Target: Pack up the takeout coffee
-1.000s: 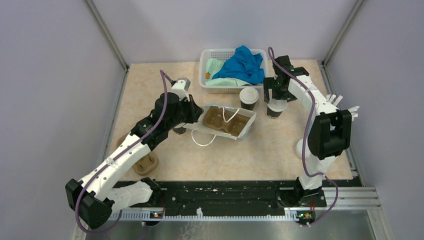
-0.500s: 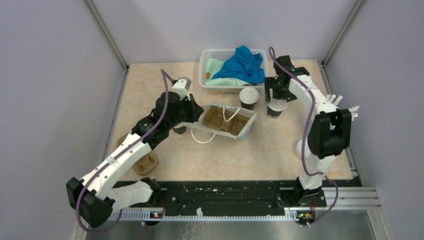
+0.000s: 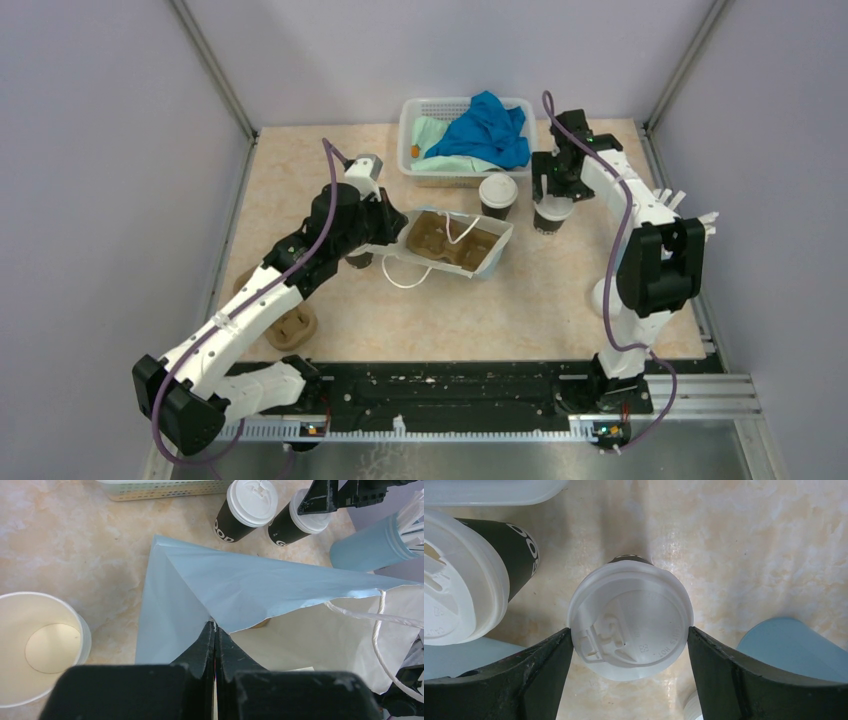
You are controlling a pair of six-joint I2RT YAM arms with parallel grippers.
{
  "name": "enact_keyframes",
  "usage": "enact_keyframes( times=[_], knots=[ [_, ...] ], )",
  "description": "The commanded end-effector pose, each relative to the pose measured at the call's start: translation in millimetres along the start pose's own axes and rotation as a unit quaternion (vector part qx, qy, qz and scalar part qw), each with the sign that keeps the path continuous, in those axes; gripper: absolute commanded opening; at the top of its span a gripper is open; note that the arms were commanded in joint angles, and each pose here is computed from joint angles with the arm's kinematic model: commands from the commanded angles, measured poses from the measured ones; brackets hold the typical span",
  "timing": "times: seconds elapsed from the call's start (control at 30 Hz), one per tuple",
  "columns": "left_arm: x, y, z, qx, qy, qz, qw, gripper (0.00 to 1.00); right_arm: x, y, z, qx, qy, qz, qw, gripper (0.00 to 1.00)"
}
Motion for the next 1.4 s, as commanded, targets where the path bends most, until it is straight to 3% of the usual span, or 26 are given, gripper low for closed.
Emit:
enact_keyframes(
  times=[0.0,0.67,0.87,1.17,1.3,1.37],
  knots=[
    [-8,0,8,-0.010,-0.009,-0.013,1.000,0.00,-4,0,2,-0.010,0.006,-0.005,1.000,0.82],
    [-8,0,9,-0.011,-0.006,-0.013,1.000,0.00,-3,-10,-5,0.002,0.012,-0.007,1.000,0.83],
    [-9,-1,10,-0.012,-0.004,-0.014,1.000,0.00,-5,6,4,-0.017,0.004,-0.006,1.000,0.79],
    [-10,-3,10,-0.012,0.006,-0.013,1.000,0.00,-5,119,9,-0.135,-0.027,0.037,0.990,0.77],
    [-9,-1,15,-0.018,0.007,-0.004,1.000,0.00,8,198,-7,-0.226,-0.013,0.110,0.968,0.76],
    [-9,1,17,-0.022,0.006,0.001,1.000,0.00,22,240,-15,-0.286,0.004,0.168,0.943,0.75]
  ],
)
Point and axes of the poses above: each gripper's point midway between its finger pads, its own y axis back along the fingers, its own x axis along the line the jaws close on, z = x × y, the point moved 3 cm from there along y, back along the fingers, and after that the axes turned 12 degrees about y, right-handed, at the moved point
